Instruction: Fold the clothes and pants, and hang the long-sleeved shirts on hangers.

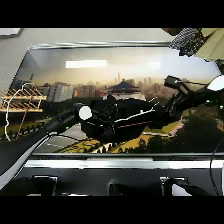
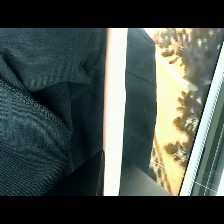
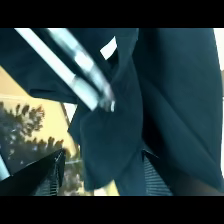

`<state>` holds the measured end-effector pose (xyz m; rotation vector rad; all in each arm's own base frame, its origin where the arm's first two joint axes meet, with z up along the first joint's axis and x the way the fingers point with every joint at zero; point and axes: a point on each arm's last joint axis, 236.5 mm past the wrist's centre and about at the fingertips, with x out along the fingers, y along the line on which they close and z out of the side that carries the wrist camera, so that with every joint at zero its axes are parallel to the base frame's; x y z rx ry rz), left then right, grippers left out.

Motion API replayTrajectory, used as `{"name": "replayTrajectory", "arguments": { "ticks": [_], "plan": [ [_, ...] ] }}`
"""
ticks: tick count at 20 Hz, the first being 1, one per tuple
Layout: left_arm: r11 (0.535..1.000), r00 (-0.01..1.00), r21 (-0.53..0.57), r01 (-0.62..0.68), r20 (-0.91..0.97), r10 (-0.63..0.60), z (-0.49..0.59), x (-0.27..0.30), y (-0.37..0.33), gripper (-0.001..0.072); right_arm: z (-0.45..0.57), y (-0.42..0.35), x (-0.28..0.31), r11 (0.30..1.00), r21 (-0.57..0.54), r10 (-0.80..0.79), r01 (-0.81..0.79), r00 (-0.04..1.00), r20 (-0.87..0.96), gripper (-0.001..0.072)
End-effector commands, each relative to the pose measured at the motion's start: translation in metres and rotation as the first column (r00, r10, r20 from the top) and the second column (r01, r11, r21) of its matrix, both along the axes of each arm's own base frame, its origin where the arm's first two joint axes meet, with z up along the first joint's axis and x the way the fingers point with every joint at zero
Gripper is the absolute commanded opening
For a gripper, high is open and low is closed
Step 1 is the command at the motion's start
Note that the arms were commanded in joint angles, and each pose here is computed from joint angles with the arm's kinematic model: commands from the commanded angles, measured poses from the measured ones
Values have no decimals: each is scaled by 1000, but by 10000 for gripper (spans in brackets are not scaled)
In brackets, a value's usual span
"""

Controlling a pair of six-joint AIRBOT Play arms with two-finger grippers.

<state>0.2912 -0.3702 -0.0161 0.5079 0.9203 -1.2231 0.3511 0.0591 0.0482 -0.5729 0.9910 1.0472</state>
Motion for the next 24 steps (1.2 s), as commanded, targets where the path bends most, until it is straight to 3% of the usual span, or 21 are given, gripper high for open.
{"name": "replayTrajectory", "arguments": {
  "ticks": [1, 6, 9, 12, 13, 16, 19, 24],
  "plan": [
    [1000, 1000, 1, 0, 2, 0, 0, 1, 0, 31, -20, 12, 10, 998, 5, 62, -62, 998, 16, 543],
    [1000, 1000, 1, 0, 2, 0, 0, 1, 0, 31, -23, 10, 25, 999, 0, 37, -37, 997, 61, 524],
    [1000, 1000, 1, 0, 2, 0, 0, 1, 0, 31, -25, 16, 20, 998, 30, 46, -47, 999, 29, 380],
    [1000, 1000, 1, 0, 2, 0, 0, 1, 0, 31, -25, 20, 10, 996, 48, 70, -69, 998, -5, 320],
    [1000, 1000, 1, 0, 2, 0, 0, 1, 0, 31, -25, 21, 6, 996, 53, 77, -76, 997, -17, 248],
    [1000, 1000, 1, 0, 1, 0, 0, 1, 0, 31, -25, 21, 5, 995, 53, 87, -86, 996, -19, 193],
    [1000, 1000, 1, 0, 2, 0, 0, 1, 0, 31, -24, 23, -3, 993, 64, 102, -100, 994, -44, 45],
    [1000, 1000, -1, -4, -1, 4, 1, 1, 0, 37, -11, 21, -7, 993, 48, 108, -107, 994, -16, 43]
  ]
}}
